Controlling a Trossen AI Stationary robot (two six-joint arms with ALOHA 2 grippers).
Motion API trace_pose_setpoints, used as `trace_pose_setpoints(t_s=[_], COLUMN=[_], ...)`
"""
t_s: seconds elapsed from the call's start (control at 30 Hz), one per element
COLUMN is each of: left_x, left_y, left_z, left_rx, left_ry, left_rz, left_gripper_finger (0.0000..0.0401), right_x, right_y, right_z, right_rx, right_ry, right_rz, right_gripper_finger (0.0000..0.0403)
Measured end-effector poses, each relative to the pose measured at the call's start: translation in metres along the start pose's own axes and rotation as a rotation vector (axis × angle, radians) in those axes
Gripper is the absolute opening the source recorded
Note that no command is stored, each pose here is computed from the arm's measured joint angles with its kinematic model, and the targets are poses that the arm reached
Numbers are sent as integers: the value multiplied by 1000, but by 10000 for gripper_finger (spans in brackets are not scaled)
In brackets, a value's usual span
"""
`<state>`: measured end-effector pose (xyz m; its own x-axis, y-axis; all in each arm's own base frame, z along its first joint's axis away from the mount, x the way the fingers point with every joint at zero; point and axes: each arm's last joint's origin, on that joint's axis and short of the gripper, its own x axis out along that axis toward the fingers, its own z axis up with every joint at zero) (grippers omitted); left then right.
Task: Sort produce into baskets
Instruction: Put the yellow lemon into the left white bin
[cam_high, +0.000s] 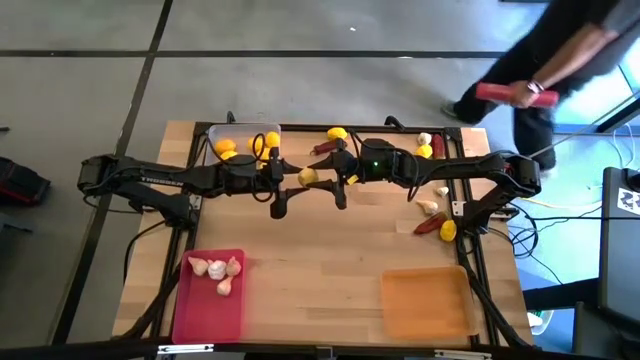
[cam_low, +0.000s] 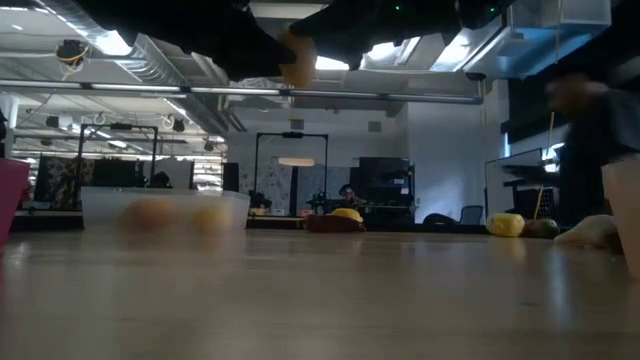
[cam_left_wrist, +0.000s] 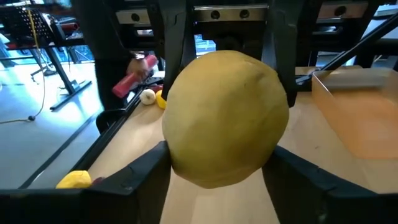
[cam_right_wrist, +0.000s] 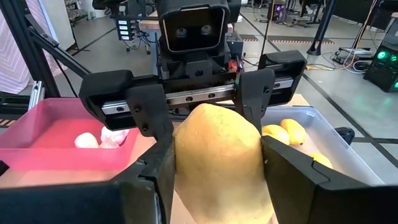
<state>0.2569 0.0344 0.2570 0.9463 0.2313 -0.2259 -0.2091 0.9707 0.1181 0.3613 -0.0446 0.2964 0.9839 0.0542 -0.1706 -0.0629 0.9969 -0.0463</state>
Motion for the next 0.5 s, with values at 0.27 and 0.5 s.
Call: trace_pose_setpoints(t_s=[0.27,0.5], left_x=[0,-4], left_y=[0,1], left_z=[1,1], left_rx=[3,-17], left_ry=[-5,27], left_rz=[3,25], left_gripper_finger=[200,204], right_x=[0,-23], right_y=[0,1], right_z=[0,13], right_rx=[19,7], right_ry=[2,57], right_rz=[-30,-98], right_gripper_finger=[239,305])
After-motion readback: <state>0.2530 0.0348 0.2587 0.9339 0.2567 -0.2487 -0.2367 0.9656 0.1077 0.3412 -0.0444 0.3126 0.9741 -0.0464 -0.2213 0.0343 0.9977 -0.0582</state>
